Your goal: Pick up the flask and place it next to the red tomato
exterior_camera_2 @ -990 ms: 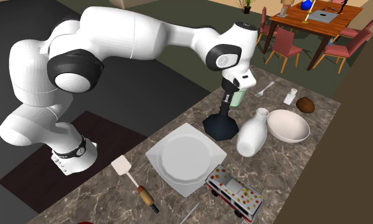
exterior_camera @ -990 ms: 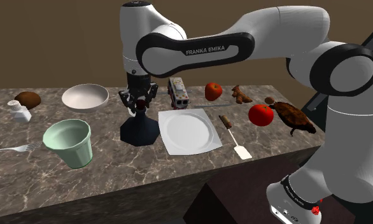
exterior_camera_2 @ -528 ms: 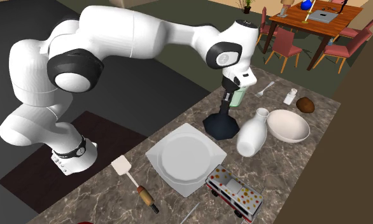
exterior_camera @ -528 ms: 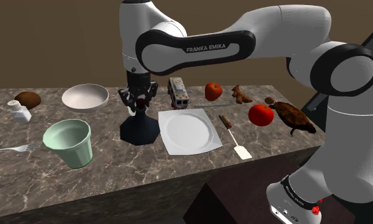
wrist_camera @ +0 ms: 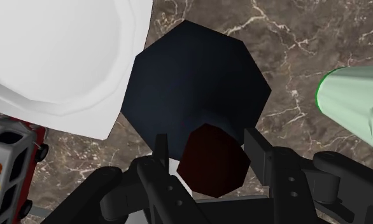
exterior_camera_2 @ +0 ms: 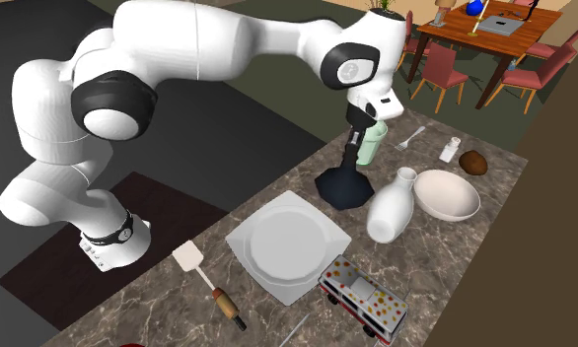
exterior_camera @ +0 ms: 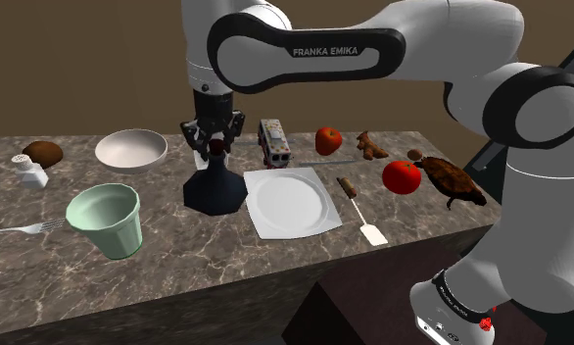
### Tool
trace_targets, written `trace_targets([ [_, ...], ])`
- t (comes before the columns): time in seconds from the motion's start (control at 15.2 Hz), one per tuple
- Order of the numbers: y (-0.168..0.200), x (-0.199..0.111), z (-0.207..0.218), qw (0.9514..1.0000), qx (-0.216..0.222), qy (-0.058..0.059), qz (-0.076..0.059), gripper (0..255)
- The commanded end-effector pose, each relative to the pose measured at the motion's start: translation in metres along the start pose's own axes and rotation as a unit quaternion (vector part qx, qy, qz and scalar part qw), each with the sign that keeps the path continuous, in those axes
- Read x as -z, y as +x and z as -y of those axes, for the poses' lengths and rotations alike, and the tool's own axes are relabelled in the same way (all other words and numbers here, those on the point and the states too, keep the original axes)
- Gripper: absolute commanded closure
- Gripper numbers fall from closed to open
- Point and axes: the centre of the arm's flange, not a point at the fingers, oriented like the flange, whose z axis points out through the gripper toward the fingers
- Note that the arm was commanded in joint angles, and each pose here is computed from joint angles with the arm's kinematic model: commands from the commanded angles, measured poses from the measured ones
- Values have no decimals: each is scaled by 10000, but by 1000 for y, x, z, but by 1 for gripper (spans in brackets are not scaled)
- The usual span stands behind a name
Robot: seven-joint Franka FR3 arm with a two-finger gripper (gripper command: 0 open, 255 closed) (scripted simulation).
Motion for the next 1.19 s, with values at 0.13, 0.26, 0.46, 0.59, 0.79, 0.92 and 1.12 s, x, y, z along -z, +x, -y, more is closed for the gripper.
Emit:
trace_targets([
  [0.13,0,23,-1,10000,1,5,-7,255],
  [0.26,0,34,-1,10000,1,5,-7,255],
  [0.46,-1,50,-1,10000,1,5,-7,255],
  [0.59,-1,60,-2,10000,1,5,-7,255],
  [0.79,-1,76,-2,10000,1,5,-7,255],
  [0.92,-1,87,-2,10000,1,5,-7,255],
  [1.12,-1,102,-2,10000,1,5,-7,255],
])
